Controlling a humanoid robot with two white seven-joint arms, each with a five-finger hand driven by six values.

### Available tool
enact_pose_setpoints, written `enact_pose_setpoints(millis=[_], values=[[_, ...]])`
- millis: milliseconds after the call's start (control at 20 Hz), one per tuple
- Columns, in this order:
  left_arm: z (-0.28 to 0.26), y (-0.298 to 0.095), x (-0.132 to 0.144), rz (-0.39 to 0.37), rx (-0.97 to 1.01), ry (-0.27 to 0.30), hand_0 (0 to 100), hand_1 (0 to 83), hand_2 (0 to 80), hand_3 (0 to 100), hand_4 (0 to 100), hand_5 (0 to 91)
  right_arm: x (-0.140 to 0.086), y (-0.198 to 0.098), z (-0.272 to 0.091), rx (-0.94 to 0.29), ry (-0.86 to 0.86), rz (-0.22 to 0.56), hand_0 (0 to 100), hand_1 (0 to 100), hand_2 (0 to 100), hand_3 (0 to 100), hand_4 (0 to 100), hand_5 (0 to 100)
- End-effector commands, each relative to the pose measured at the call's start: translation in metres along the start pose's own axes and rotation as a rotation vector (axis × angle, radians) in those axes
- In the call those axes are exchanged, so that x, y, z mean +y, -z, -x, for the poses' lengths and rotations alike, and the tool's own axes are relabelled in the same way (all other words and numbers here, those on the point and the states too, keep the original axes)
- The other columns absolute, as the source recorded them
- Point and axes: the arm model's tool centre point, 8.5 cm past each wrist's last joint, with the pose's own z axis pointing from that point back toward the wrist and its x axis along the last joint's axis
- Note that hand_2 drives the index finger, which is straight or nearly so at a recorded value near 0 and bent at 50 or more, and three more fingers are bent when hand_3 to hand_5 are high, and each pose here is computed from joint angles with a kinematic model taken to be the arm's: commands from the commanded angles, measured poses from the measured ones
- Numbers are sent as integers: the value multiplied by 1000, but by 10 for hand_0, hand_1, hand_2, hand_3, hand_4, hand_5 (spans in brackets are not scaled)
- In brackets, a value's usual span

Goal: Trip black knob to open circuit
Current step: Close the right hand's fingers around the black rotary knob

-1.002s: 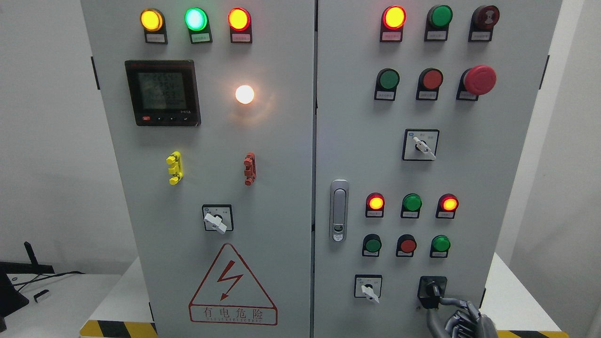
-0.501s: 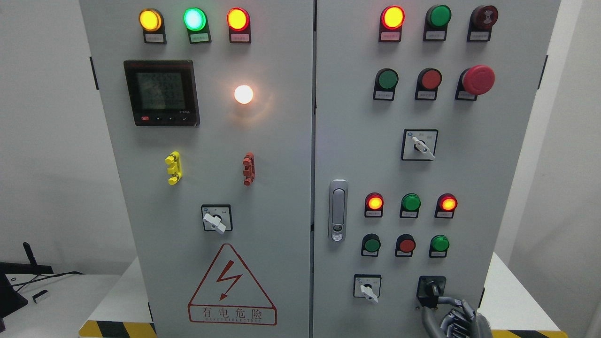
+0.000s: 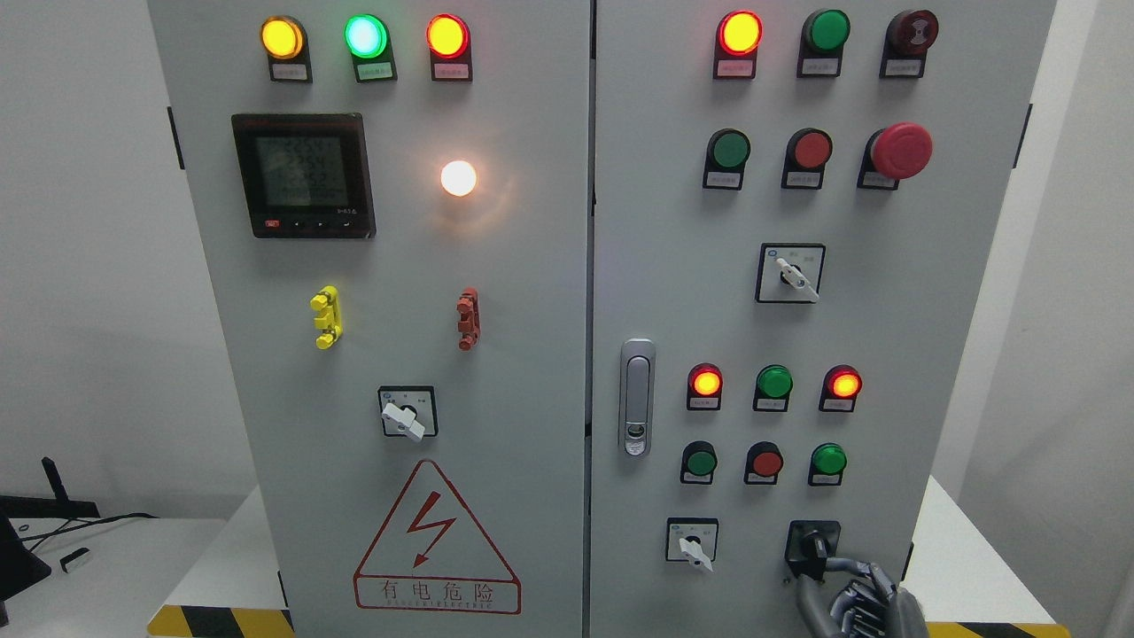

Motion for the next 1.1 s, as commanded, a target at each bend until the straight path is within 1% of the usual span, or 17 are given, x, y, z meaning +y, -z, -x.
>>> enact_pose_setpoints(millis=[0,651,752,1052], values=[[0,0,1,-2,0,-4,120,389,0,0,0,0,2,1,-1,1,3,-2,358,734,454,890,999,1000],[0,0,1,-2,0,-4,120,389,0,0,0,0,3,1,-1,2,2,-3,360,736,477,906,1000,1000],[0,0,1,-2,0,-4,120,389,0,0,0,0,7,1,-2,1,2,-12,360,736,479,908,1000,1000],[0,0,0,-1,1,-5,120,389,0,0,0,0,8,1,-2,1,4,-16,361,735,492,914,1000,1000]])
